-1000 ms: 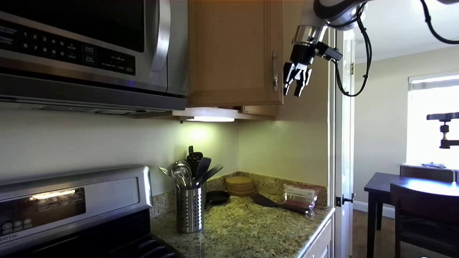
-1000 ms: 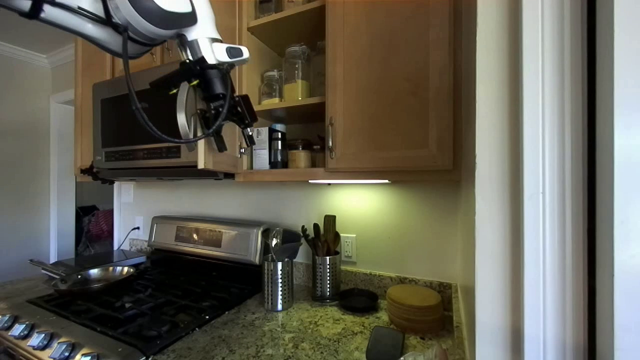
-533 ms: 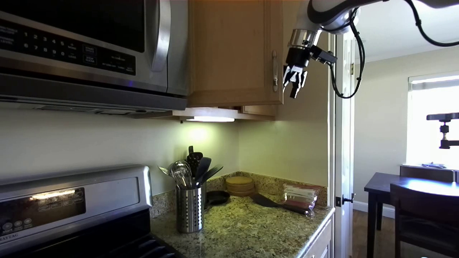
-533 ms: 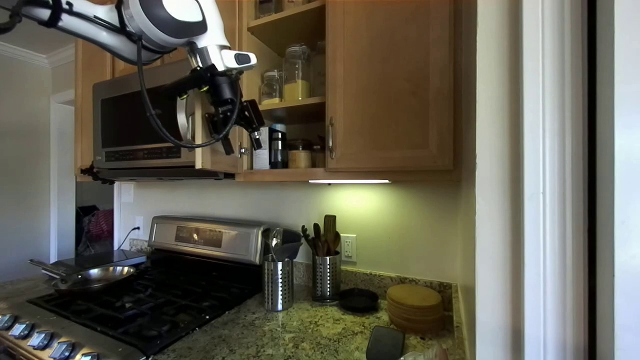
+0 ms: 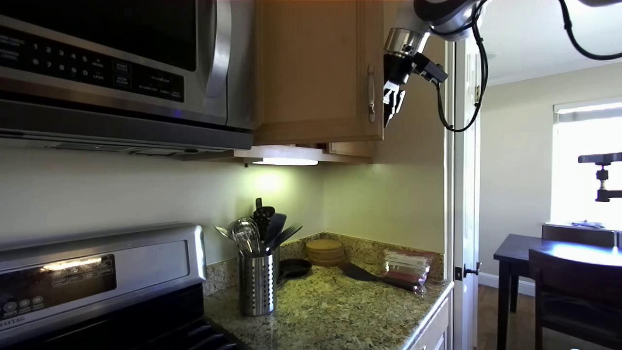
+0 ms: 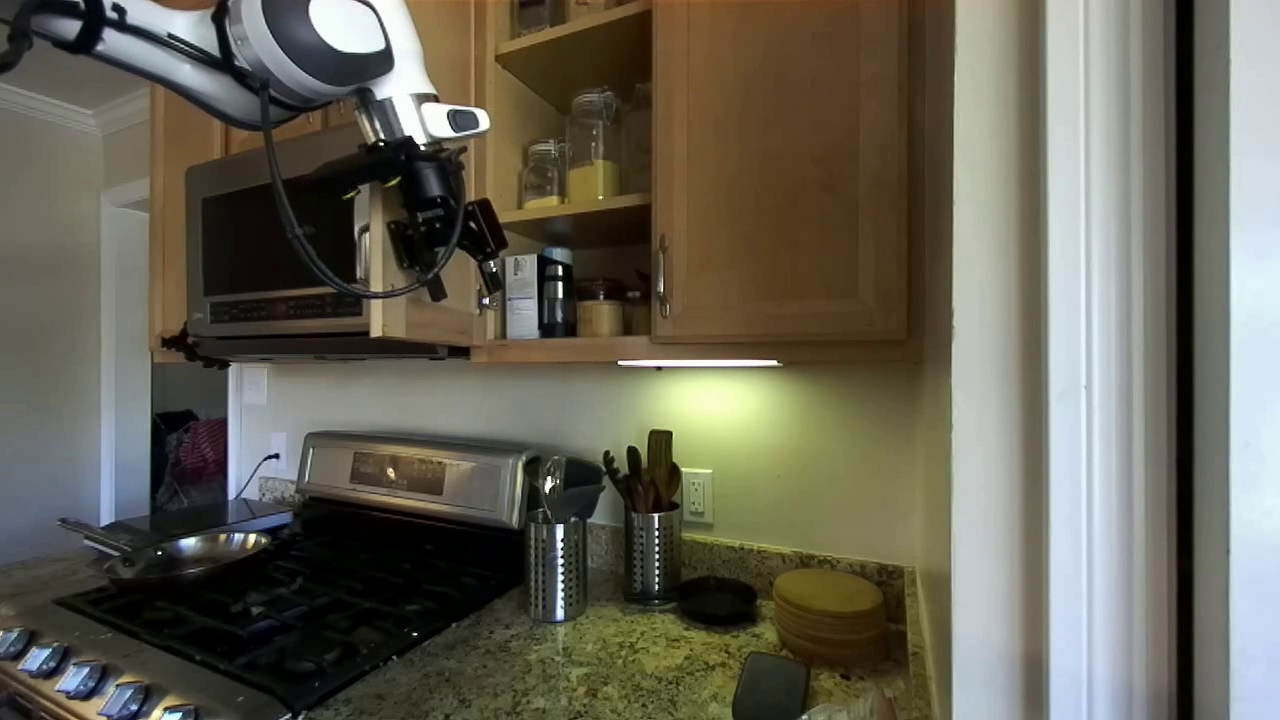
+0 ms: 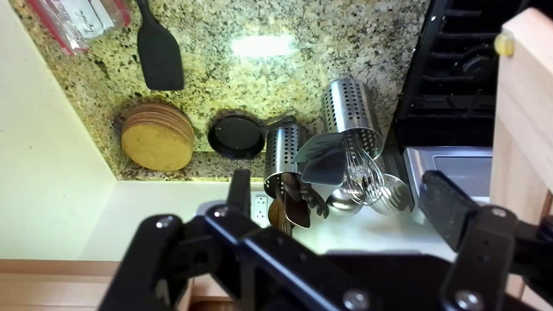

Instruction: Open the cupboard

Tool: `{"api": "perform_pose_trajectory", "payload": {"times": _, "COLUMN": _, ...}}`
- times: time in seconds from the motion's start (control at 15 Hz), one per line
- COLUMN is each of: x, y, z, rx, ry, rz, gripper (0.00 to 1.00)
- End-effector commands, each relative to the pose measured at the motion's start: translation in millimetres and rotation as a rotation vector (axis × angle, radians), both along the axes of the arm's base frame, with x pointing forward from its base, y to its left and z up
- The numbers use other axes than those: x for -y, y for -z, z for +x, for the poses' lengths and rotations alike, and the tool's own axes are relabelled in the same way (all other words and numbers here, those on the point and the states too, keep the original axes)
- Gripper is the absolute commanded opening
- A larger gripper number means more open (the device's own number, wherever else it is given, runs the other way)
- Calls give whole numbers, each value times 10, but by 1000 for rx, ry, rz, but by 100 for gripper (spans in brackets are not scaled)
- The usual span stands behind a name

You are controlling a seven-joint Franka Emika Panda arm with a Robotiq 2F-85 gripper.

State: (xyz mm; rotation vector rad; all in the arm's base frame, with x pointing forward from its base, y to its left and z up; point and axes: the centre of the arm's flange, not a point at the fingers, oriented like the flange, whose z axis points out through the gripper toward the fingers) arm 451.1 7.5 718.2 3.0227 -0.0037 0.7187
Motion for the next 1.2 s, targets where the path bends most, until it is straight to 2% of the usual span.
{"api": "perform_pose_trajectory", "payload": {"times": 0.0, "x": -243, "y": -29, "z": -29, "rx": 39, "ry": -52, "rz": 35, "gripper": 100}}
{"api": "perform_pose_trajectory", "payload": {"times": 0.13, "x": -383, "y": 1, "z": -38, "rx": 40, "ry": -76, "rz": 43, "gripper": 100}}
{"api": "perform_pose_trajectory", "payload": {"times": 0.4, "x": -535, "y": 203, "z": -38, "rx": -4, "ry": -91, "rz": 110, "gripper": 100}}
{"api": "perform_pose_trajectory", "payload": {"times": 0.53, "x": -500, "y": 388, "z": -5, "rx": -33, "ry": -24, "rz": 62, "gripper": 100}}
{"api": "perform_pose_trajectory", "payload": {"times": 0.6, "x": -460, "y": 511, "z": 13, "rx": -71, "ry": -10, "rz": 93, "gripper": 100}}
{"api": "perform_pose_trajectory", "payload": {"times": 1.13, "x": -529, "y": 1404, "z": 72, "rx": -278, "ry": 74, "rz": 139, "gripper": 100}}
